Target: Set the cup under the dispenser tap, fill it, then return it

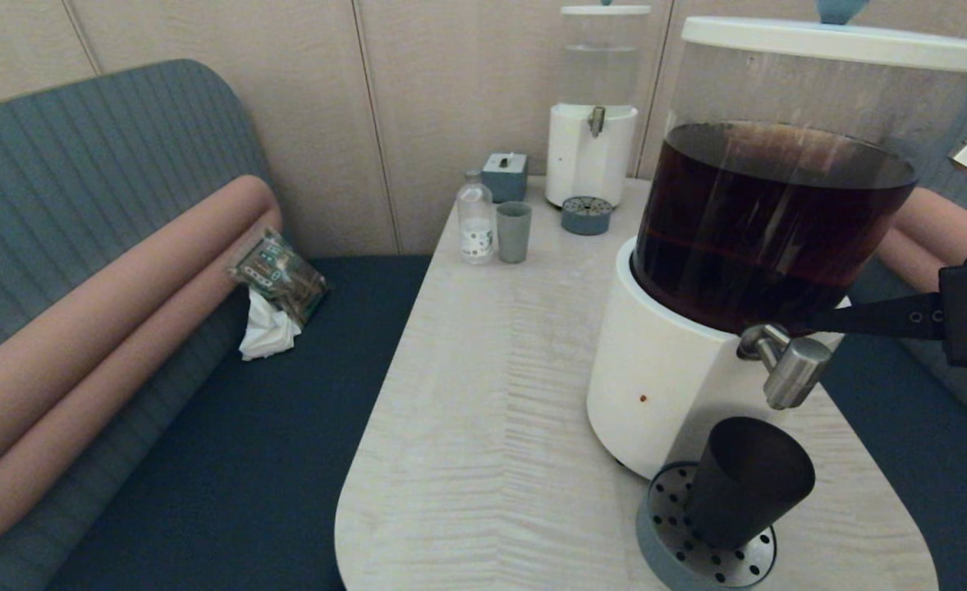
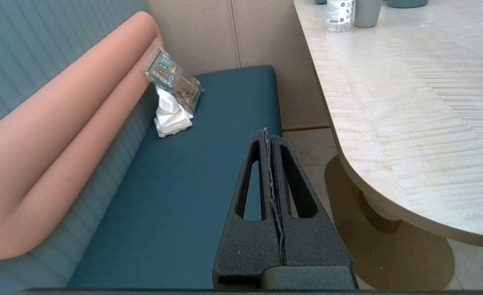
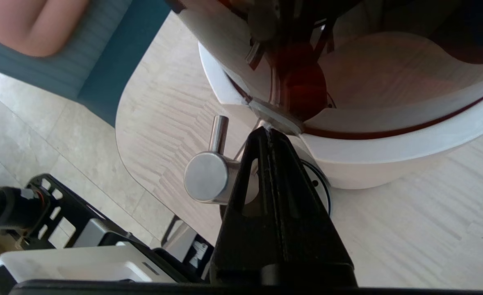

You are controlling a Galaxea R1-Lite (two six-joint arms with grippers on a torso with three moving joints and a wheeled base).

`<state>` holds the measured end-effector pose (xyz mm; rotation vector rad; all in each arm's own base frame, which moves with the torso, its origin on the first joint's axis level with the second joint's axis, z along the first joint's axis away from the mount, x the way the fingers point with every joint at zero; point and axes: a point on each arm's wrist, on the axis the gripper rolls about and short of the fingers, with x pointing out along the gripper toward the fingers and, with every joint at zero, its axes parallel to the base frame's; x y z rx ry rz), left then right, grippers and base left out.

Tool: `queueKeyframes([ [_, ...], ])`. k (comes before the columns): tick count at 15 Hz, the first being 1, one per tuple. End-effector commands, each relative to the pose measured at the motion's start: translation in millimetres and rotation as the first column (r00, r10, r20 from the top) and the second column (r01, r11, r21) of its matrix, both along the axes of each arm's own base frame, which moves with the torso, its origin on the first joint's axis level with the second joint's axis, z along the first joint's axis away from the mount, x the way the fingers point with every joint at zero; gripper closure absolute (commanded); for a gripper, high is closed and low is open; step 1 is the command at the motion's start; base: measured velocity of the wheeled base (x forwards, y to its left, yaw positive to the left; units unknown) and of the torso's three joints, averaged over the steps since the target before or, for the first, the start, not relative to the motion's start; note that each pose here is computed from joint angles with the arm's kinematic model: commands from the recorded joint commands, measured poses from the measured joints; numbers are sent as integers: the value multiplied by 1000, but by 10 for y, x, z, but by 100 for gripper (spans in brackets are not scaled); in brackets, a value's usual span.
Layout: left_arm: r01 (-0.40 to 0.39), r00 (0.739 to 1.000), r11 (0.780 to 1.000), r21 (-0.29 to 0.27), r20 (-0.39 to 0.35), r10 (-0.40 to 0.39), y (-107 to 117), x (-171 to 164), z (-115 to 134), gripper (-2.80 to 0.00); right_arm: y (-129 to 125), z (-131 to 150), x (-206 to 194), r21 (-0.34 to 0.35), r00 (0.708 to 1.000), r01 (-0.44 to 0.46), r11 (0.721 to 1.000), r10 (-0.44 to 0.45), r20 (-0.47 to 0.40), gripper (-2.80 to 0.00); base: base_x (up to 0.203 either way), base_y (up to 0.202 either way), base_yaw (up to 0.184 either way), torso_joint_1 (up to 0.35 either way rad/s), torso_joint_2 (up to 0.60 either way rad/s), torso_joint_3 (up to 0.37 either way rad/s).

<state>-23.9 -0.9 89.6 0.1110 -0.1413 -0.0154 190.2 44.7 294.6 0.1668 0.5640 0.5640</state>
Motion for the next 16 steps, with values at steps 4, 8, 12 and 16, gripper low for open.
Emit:
queueKeyframes([
  [4,0,999,1000,0,-41,0,0,35,-110,0,33,-35,14,-4,1000,-19,1000,19,-14,0,0,0,0,0,0,0],
  [8,0,999,1000,0,-41,0,0,35,-110,0,105,-36,-10,-5,998,-58,998,58,-13,0,0,0,0,0,0,0],
  [12,0,999,1000,0,-41,0,0,35,-110,0,139,-75,6,-38,996,-91,995,91,-7,0,0,0,0,0,0,0],
  [16,0,999,1000,0,-41,0,0,35,-110,0,160,-117,90,-53,995,-99,994,99,1,0,0,0,0,0,0,0],
])
